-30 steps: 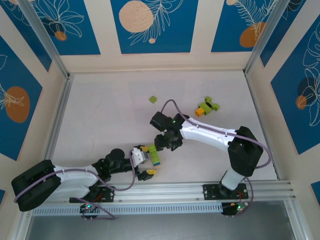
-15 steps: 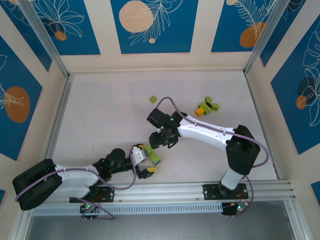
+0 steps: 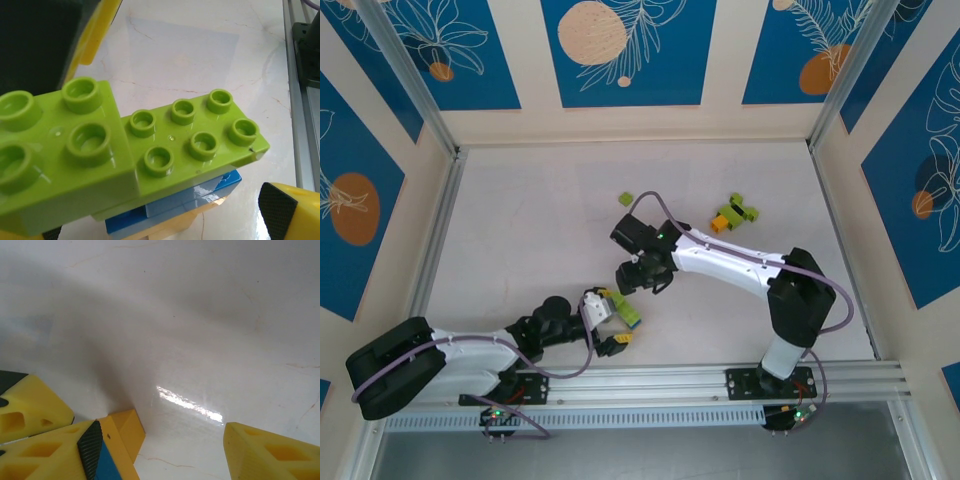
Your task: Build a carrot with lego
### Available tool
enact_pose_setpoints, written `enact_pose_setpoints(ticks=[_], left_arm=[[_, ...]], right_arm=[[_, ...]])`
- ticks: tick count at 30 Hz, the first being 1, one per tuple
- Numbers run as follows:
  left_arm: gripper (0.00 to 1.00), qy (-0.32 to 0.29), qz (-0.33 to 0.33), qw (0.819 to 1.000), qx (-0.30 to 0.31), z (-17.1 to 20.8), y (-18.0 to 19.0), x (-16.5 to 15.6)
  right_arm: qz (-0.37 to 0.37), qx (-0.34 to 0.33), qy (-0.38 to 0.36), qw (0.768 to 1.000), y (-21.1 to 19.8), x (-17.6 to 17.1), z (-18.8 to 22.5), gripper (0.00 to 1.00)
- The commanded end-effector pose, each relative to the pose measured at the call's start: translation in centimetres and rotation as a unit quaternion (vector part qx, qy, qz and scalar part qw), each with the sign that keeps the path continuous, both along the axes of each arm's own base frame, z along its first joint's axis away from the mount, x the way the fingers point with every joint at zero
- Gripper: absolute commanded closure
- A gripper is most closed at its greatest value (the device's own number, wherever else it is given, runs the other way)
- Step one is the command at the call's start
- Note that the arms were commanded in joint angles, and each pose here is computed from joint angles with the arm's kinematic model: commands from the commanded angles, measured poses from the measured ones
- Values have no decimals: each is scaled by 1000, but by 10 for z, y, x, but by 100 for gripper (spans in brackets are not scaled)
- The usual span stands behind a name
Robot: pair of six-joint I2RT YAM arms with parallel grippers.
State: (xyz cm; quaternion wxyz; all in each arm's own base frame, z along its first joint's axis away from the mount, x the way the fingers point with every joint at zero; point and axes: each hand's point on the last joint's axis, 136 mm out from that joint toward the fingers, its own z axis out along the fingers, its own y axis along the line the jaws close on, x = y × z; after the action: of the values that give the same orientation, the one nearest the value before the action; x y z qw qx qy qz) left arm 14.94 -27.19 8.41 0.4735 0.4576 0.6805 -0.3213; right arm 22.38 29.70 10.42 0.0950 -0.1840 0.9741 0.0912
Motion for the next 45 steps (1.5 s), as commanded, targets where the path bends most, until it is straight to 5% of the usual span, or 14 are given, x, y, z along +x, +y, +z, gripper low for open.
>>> enact_pose_setpoints(ticks=[1,32,38,45], left_arm=[[0,-8,16,1000,-9,9,-1,10],[0,-8,40,999,-25,15,7,28],[0,-9,-6,999,-35,21,-3,19],[0,-3,-41,999,-27,15,-15,15]], right_arm=[[-6,-4,3,1000,1,5,2,33],[88,88,-30,992,39,3,34,31],[8,37,-82,996,0,65,50,25],[17,51,-75,996,5,166,58,18]])
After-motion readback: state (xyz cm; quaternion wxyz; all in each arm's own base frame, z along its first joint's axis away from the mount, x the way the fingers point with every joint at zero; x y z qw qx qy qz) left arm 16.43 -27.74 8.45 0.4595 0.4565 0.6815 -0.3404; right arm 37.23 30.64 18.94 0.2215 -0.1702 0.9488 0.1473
